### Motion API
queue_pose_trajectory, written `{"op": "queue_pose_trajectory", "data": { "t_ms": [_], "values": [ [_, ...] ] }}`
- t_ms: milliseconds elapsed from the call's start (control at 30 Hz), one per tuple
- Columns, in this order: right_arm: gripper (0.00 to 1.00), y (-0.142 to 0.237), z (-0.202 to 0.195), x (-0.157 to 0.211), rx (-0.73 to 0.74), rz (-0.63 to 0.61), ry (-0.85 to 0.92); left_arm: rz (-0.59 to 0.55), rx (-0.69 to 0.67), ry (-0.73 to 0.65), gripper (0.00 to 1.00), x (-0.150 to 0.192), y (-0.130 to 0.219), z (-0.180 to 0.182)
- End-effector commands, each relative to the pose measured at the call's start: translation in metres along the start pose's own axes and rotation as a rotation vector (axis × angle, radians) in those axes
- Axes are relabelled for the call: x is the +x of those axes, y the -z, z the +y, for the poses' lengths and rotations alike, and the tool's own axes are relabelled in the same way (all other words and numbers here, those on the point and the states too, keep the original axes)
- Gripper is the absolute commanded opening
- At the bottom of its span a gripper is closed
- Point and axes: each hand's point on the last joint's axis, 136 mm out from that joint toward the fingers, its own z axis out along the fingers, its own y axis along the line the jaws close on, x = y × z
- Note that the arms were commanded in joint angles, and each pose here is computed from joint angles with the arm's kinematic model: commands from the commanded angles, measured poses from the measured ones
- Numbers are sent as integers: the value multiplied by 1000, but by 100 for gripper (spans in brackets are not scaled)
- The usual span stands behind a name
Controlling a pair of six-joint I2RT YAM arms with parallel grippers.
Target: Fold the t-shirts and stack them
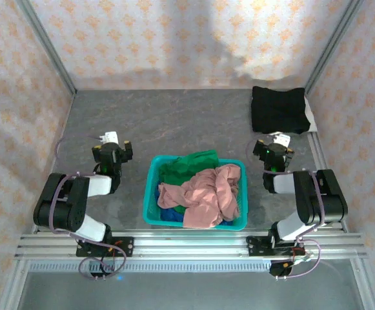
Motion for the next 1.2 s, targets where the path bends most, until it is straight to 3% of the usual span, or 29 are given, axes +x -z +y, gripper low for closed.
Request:
{"op": "queue_pose_trajectory", "data": {
  "t_ms": [0, 833, 967, 1100, 1167],
  "values": [
    [99, -1, 3, -12, -18, -29, -1, -41, -27, 29, 100, -11, 1, 4],
    [99, 1, 6, -21, -22, -41, 5, -49, -31, 30, 100, -13, 2, 4],
    [99, 27, 27, -66, -88, 32, 33, -62, -256, 7, 100, -71, 43, 21],
    [99, 61, 33, -107, -165, -49, -165, -42, 65, 199, 100, -122, 102, -7],
    [99, 73, -11, -94, 66, 8, -454, 17, 191, 300, 100, -131, 136, -14]
  ]
}}
